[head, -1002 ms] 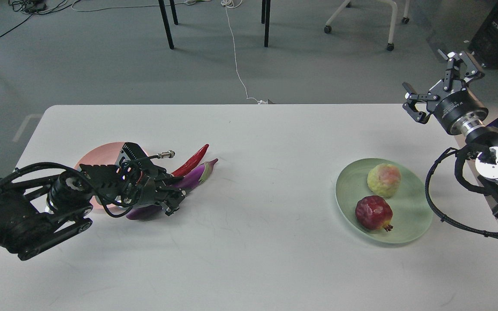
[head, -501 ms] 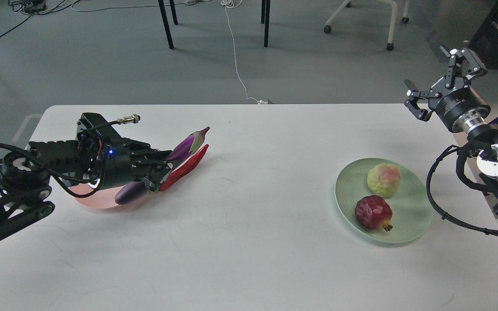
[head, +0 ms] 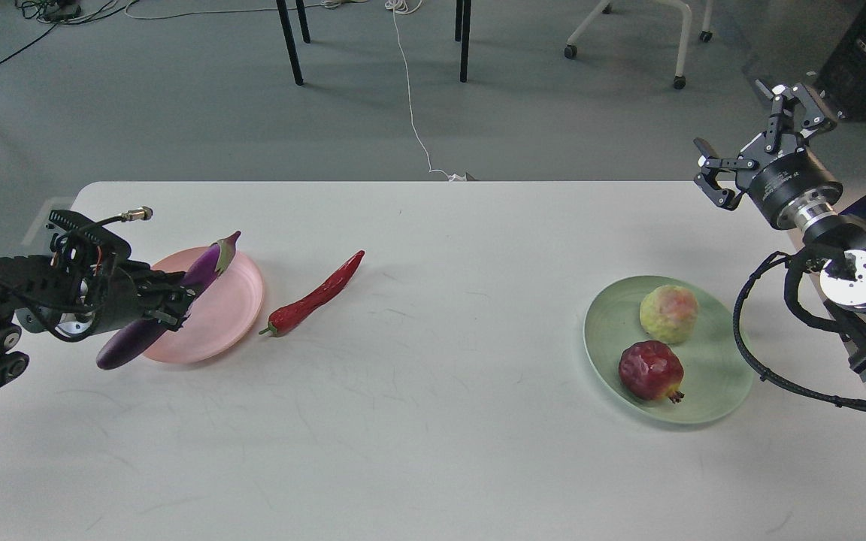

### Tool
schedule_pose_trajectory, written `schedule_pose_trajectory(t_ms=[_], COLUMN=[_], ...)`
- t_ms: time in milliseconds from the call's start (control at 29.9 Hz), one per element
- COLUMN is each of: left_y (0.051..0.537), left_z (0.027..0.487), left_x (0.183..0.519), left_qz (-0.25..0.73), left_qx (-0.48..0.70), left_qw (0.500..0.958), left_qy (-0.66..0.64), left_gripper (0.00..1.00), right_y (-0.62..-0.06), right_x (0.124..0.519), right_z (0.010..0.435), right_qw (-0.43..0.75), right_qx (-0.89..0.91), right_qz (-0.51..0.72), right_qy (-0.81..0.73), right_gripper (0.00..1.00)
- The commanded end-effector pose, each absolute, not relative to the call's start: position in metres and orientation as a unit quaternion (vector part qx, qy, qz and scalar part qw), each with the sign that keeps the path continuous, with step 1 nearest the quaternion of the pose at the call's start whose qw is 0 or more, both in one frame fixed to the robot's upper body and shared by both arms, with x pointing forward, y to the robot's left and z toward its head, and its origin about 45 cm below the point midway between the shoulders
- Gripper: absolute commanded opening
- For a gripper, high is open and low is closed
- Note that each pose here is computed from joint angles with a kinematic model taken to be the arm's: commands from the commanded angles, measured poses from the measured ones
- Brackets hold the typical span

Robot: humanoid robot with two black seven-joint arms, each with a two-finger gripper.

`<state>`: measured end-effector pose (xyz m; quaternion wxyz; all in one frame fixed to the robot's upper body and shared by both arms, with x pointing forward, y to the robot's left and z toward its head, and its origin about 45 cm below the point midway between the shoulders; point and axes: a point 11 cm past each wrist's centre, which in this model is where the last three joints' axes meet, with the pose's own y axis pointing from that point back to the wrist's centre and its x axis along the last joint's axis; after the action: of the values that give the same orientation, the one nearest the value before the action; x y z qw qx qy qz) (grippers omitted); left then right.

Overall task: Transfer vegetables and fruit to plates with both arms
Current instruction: 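Lower the eggplant onto the pink plate and release it, then grasp the red chili pepper with the left gripper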

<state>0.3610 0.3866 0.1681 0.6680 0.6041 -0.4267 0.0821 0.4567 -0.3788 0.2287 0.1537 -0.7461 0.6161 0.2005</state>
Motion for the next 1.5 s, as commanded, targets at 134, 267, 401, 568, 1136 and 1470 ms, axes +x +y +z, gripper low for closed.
schedule_pose_trajectory(t_ms=[134, 267, 401, 568, 1136, 1470], left_y=[0.381, 0.368, 0.327, 0.269, 0.232, 0.247], left_z=[0.168, 0.179, 0.205, 0.211, 0.126, 0.114], left_x=[0.364, 0.376, 0.403, 0.415, 0.387, 0.383], left_qz=[0.084, 0.092, 0.094, 0.076, -0.025, -0.018], left_qx=[0.597, 0.585, 0.553, 0.509, 0.526, 0.539], left_qw=[0.672, 0.671, 0.666, 0.675, 0.679, 0.682], left_qy=[-0.43, -0.446, -0.492, -0.529, -0.512, -0.493], left_gripper=[0.65, 0.68, 0.68, 0.68, 0.58, 0.49], right_y=[-0.383, -0.386, -0.389, -0.389, -0.391, -0.391], right_x=[0.454, 0.453, 0.451, 0.45, 0.449, 0.449], right_z=[0.226, 0.225, 0.223, 0.221, 0.223, 0.222], right_qw=[0.15, 0.149, 0.146, 0.146, 0.146, 0.145], right_qx=[-0.745, -0.744, -0.742, -0.741, -0.741, -0.741], right_qz=[0.201, 0.201, 0.202, 0.203, 0.201, 0.201], right_qy=[0.618, 0.62, 0.623, 0.623, 0.624, 0.623], right_gripper=[0.99, 0.99, 0.99, 0.99, 0.99, 0.99])
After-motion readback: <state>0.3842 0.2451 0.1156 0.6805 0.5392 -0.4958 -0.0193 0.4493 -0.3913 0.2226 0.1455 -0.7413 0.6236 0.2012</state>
